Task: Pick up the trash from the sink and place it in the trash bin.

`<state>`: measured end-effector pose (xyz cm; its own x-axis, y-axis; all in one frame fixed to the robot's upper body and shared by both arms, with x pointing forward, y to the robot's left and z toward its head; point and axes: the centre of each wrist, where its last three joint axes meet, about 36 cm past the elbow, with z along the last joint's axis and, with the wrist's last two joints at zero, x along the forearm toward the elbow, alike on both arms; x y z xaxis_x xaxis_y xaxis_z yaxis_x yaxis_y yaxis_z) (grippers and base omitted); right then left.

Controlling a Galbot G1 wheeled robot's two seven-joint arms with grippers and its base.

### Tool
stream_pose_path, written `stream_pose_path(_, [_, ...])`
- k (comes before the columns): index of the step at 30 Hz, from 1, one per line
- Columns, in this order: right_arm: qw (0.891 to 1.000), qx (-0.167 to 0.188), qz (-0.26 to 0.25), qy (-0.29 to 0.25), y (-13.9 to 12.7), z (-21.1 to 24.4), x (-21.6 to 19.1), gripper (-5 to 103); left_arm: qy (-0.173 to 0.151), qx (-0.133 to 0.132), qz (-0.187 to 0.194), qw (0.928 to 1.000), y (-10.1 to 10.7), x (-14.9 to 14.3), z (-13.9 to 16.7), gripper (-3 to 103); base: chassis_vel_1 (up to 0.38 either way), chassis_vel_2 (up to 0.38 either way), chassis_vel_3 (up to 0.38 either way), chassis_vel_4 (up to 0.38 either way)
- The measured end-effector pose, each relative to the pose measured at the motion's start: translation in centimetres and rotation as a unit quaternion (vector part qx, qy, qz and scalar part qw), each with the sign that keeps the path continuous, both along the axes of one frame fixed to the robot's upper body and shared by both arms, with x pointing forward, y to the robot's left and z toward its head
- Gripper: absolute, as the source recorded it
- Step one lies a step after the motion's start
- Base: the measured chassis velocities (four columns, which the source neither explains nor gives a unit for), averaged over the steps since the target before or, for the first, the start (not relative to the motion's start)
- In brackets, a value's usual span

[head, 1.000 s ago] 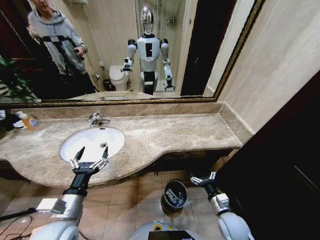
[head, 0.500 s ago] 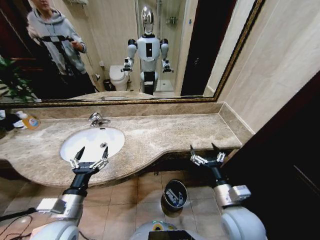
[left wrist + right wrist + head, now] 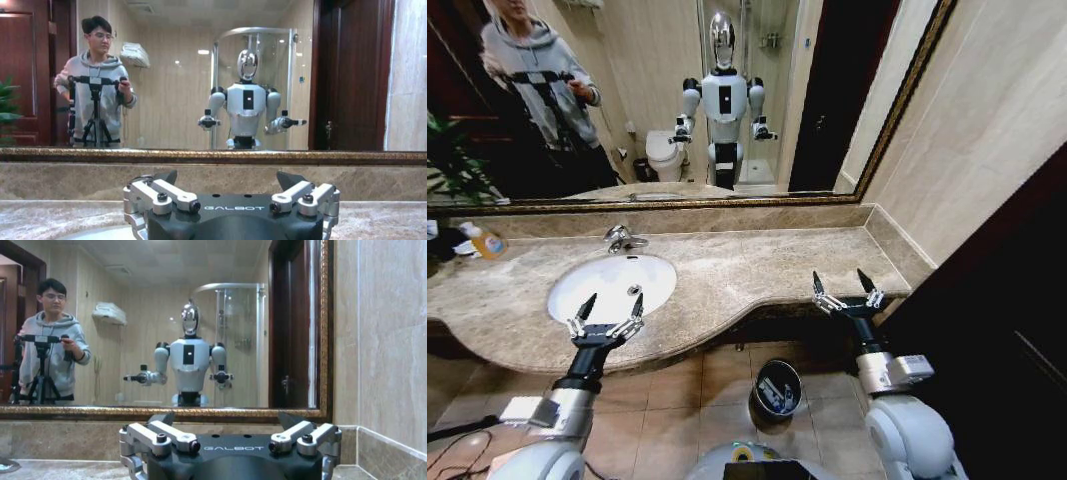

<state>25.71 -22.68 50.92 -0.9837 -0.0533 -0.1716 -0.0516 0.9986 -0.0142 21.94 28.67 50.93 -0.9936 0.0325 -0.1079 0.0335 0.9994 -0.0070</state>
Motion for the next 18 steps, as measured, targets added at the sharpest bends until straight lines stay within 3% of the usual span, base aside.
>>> stream_pose_path(18, [1.0,-0.002,0.008,0.002,0.03,-0.29,-0.31,100,0.0,0.0,0.0,1.0,0.0,0.0,0.0,100,0.0,0.0,0.0,0.0])
